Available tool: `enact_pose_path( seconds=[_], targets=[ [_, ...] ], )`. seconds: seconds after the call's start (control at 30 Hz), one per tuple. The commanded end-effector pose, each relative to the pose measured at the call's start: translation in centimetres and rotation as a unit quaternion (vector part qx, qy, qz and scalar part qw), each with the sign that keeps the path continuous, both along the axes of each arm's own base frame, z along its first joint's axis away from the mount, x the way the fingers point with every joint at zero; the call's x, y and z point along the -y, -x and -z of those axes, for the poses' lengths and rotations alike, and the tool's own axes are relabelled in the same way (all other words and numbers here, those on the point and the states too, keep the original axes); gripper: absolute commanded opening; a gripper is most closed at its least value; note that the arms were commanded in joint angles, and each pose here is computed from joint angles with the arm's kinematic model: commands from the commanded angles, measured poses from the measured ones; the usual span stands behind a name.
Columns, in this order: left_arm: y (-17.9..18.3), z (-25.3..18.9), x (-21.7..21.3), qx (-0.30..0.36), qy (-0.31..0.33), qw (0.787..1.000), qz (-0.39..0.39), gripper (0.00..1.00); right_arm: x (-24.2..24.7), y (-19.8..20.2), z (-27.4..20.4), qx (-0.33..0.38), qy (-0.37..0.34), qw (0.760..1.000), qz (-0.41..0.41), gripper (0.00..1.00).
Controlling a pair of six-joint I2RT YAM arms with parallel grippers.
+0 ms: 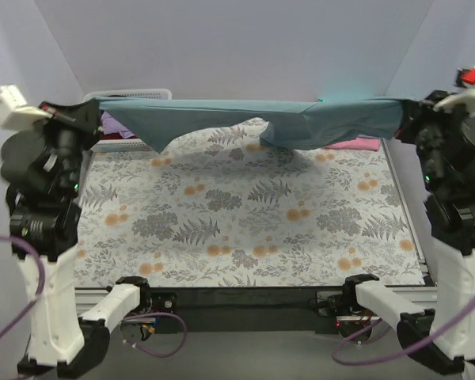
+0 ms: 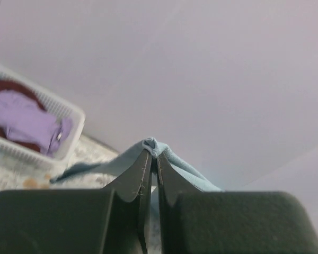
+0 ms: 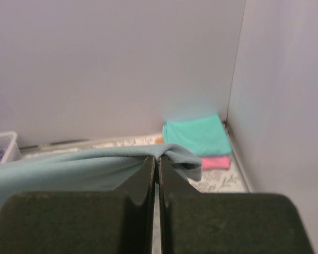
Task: Fold and stack the t-shirts
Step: Flatten the tshirt out
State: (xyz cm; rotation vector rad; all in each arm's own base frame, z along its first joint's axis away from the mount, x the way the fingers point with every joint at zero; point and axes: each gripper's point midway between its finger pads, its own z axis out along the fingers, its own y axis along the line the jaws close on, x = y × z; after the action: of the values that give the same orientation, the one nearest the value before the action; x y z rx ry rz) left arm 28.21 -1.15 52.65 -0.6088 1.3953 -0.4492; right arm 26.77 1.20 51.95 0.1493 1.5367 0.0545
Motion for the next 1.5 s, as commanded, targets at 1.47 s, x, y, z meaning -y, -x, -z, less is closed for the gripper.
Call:
enact_pose_path(
  seconds=[1.47],
  targets=[
    [-20.3,44.8,-0.5,-0.414,-0.059,0.908,-0.014,0.00,-4.6,-21.6,36.2,-0.245,0.006,0.957,-0.157,0.01]
  ],
)
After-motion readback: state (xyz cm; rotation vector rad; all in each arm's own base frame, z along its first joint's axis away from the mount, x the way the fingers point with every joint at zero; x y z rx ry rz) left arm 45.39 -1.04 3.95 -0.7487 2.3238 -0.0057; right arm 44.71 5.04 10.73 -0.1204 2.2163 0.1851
